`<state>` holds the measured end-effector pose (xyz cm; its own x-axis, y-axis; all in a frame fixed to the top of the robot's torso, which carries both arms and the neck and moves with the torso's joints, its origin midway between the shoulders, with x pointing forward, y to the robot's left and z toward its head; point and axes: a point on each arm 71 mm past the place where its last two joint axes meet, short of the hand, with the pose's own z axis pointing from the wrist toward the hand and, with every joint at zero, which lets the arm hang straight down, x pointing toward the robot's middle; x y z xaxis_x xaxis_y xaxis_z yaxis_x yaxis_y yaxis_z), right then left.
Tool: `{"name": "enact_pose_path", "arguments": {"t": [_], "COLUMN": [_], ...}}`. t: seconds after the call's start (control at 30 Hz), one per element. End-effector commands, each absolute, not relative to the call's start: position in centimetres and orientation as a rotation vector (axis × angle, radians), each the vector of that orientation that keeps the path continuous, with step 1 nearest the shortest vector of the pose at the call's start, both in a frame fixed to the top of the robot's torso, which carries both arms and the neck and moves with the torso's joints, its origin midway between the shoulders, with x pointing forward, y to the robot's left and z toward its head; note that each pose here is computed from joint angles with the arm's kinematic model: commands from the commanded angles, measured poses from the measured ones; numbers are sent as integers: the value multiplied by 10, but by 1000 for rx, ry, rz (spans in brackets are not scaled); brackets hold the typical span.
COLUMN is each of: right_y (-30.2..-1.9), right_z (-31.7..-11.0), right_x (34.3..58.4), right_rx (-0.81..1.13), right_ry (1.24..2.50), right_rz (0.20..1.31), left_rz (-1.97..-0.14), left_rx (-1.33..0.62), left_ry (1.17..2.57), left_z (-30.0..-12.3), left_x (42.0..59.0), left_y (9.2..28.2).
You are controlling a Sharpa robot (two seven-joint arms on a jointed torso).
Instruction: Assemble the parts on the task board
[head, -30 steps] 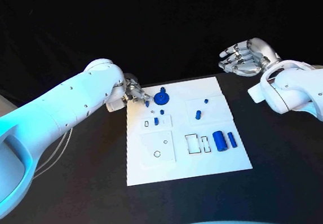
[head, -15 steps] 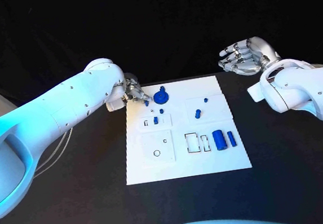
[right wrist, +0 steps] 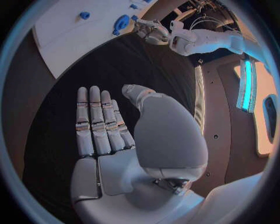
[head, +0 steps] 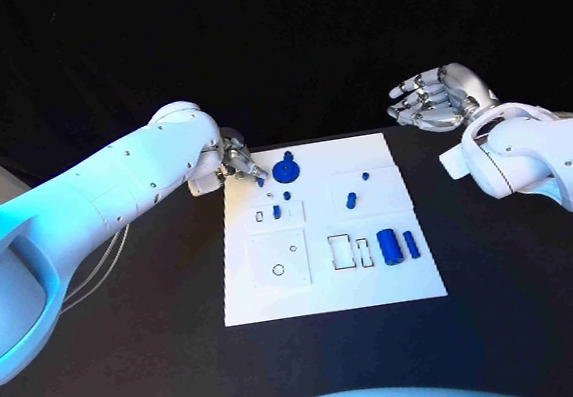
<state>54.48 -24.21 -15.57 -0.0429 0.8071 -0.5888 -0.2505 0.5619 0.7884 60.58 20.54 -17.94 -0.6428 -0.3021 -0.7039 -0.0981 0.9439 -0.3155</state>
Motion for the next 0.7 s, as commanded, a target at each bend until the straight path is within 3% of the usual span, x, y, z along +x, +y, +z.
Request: {"name": "enact_pose_path", "arguments": {"t": [0.03,0.7], "right_y": [-240,-239], "right_z": [-156,-156], "right_x": [544,544], "right_rx": [517,515], "right_ry": [1362,1362], "right_rz": [936,940], "left_rz": [-334,-327], "left_rx": [-266,-264], "left_ry": [2273,2284], "left_z": [-180,-181], "left_x": [605,605], "left_y": [202,203]}}
